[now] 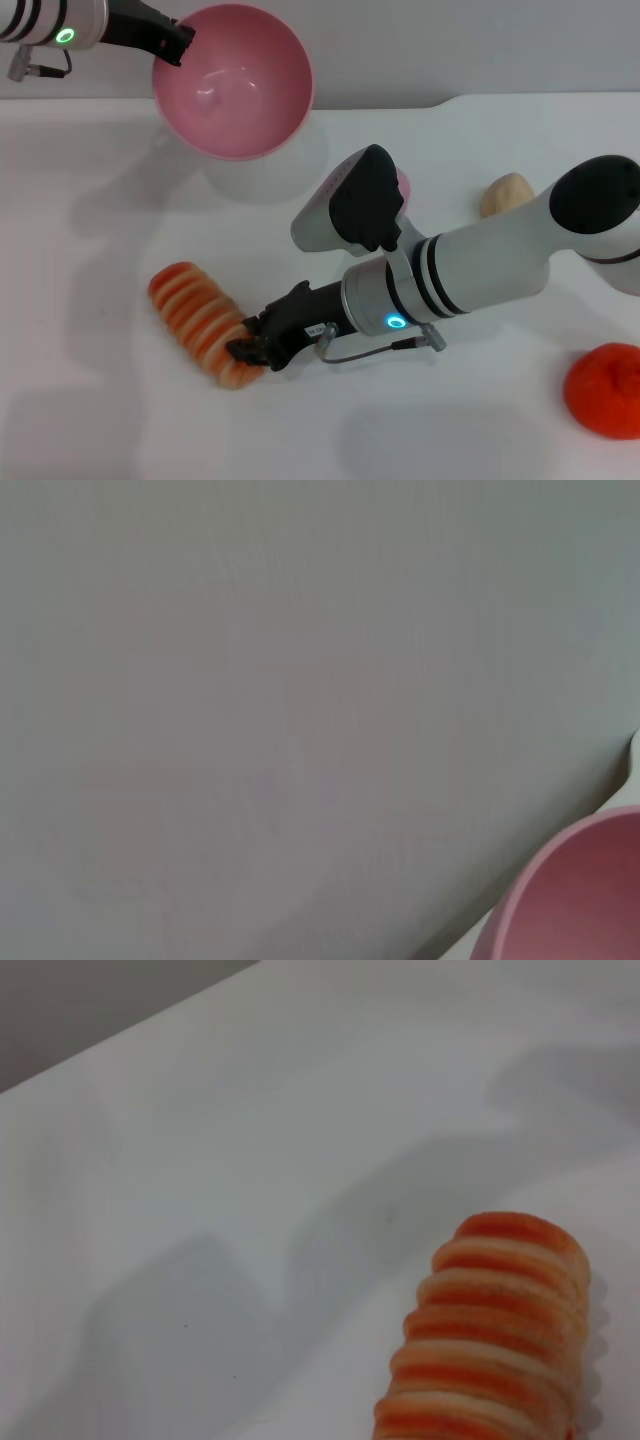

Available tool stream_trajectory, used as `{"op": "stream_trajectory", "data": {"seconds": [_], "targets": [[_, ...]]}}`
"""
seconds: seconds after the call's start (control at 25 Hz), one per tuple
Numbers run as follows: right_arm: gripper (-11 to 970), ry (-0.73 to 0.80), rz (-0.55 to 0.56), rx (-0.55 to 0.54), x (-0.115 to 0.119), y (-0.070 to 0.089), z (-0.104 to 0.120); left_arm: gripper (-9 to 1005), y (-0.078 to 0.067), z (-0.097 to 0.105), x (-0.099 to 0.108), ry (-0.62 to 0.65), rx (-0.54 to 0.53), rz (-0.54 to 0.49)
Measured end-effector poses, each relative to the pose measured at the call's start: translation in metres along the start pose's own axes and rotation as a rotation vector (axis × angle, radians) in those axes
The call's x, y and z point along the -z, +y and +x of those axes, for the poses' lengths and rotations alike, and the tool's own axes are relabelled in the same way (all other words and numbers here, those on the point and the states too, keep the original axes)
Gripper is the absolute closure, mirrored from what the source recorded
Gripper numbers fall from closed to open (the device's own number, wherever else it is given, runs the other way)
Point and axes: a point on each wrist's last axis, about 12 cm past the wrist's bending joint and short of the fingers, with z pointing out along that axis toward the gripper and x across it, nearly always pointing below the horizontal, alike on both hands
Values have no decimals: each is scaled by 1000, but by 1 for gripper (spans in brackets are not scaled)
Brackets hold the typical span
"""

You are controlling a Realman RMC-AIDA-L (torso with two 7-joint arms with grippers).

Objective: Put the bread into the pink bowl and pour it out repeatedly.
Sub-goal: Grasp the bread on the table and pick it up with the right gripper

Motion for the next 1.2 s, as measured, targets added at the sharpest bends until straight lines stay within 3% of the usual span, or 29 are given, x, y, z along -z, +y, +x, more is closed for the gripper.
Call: {"op": "stream_trajectory", "data": {"seconds": [1.2], "targets": [[827, -16, -72, -36, 6, 6, -2, 952, 0, -6, 4, 1, 8, 20]]}}
